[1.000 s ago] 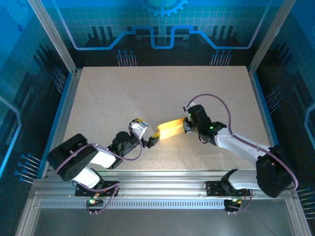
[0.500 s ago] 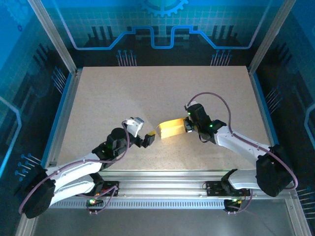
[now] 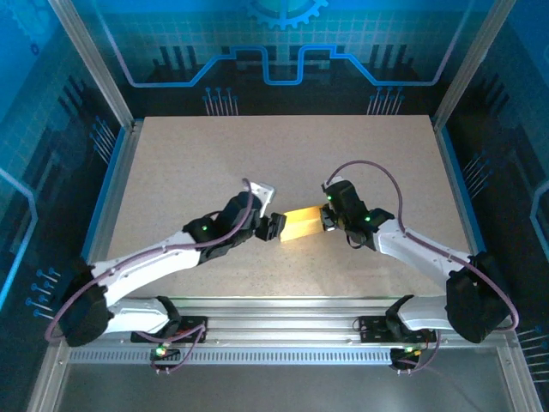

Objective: Fold the paper box

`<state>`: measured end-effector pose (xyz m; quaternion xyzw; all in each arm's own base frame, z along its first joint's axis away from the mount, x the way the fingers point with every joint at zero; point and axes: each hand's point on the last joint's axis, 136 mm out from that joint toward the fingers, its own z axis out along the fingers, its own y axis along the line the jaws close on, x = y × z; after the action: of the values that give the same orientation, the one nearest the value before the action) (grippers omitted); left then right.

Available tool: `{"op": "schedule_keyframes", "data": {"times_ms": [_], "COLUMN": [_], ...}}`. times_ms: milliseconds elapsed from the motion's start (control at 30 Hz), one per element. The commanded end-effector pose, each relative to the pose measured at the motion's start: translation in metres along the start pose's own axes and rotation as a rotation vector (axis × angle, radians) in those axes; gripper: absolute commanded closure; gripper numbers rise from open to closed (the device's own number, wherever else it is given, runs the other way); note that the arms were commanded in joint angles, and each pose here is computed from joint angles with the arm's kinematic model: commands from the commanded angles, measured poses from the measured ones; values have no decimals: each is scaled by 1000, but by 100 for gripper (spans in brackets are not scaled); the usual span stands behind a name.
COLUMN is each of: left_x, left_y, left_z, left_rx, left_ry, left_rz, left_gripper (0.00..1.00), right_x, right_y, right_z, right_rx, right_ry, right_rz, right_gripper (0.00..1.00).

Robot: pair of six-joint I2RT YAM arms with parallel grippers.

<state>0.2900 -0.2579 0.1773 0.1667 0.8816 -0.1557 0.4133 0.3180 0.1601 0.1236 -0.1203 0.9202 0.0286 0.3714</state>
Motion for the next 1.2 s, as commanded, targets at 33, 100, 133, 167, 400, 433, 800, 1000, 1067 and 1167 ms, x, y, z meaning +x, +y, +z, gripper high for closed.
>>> {"op": "schedule_keyframes", "data": {"times_ms": [33,100,133,167,400,433,800,1000,1067,1167], "left_x": [19,16,14,13,11,12,14,12,12,11], "left_y": [3,-3,-5,-7,-11,-11,9,11,10,9], "left_z": [13,20,22,24,32,33,42,47,49,49], "left_rx": [-95,-90,-90,-89,-93,-95,-205,-215,-215,-213], "left_ry": [170,178,179,183,201,204,209,217,220,220], "left_rz": [65,52,37,24,-36,-31,34,40,40,35], "left_gripper": [38,40,41,45,58,61,62,77,85,90], "right_x": [12,13,13,13,9,9,10,9,9,9], "right_y": [4,4,4,4,6,7,5,4,4,4], "right_z": [1,1,1,1,1,1,-2,-5,-5,-6], "right_rx": [-1,1,0,-1,-7,-7,-6,-4,-4,-4], "right_ry": [54,52,50,50,52,52,52,50,52,52], "right_rz": [-15,-12,-10,-7,2,2,0,3,2,-1], "right_gripper": [100,100,100,100,100,100,100,100,100,100]}}
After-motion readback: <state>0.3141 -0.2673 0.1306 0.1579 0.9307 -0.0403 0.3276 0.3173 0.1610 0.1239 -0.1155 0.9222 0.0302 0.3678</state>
